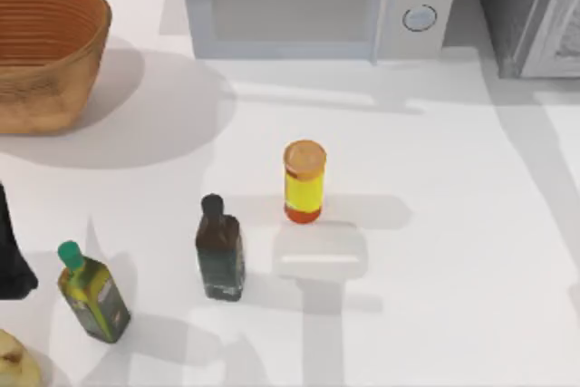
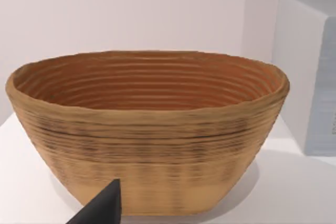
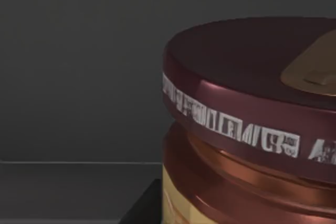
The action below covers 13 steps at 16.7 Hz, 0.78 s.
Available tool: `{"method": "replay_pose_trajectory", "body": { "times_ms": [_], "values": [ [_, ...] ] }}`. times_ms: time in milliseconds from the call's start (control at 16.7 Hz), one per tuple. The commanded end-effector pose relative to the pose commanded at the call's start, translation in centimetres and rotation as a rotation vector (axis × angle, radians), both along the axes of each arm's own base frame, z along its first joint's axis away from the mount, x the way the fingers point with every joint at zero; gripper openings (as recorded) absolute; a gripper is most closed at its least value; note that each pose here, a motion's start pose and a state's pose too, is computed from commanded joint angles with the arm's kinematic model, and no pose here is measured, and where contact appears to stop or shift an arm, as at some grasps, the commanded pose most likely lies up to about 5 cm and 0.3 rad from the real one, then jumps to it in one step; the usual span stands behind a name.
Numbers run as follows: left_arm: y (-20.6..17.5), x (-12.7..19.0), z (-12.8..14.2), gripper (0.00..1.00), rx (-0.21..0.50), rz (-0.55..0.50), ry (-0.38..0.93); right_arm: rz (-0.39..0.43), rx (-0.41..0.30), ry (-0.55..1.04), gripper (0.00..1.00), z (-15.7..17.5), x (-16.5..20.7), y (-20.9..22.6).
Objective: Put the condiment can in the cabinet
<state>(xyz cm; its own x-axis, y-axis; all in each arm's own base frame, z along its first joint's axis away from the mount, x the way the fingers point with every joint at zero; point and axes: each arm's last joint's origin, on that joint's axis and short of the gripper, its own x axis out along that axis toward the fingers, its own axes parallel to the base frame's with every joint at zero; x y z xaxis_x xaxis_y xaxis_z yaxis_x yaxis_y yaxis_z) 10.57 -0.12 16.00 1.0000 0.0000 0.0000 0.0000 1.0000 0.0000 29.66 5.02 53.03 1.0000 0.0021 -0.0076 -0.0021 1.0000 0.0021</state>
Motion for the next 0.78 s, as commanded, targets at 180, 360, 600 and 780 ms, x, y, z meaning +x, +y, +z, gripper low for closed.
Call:
{"method": "replay_pose_trajectory", "body": {
  "times_ms": [180, 360, 600, 780],
  "values": [
    [0.0, 0.0, 0.0, 1.0, 0.0, 0.0, 0.0, -0.001, -0.001, -0.003, 0.0, -0.1, 1.9, 0.0],
    [0.0, 0.0, 0.0, 1.0, 0.0, 0.0, 0.0, -0.004, 0.0, -0.007, 0.0, -0.3, 3.8, -0.1],
    [0.0, 0.0, 0.0, 1.0, 0.0, 0.0, 0.0, -0.006, 0.001, -0.008, 0.0, -0.8, 6.4, -0.2],
    [0.0, 0.0, 0.0, 1.0, 0.0, 0.0, 0.0, -0.007, 0.002, -0.003, 0.0, -1.6, 8.7, -0.4]
  ]
}}
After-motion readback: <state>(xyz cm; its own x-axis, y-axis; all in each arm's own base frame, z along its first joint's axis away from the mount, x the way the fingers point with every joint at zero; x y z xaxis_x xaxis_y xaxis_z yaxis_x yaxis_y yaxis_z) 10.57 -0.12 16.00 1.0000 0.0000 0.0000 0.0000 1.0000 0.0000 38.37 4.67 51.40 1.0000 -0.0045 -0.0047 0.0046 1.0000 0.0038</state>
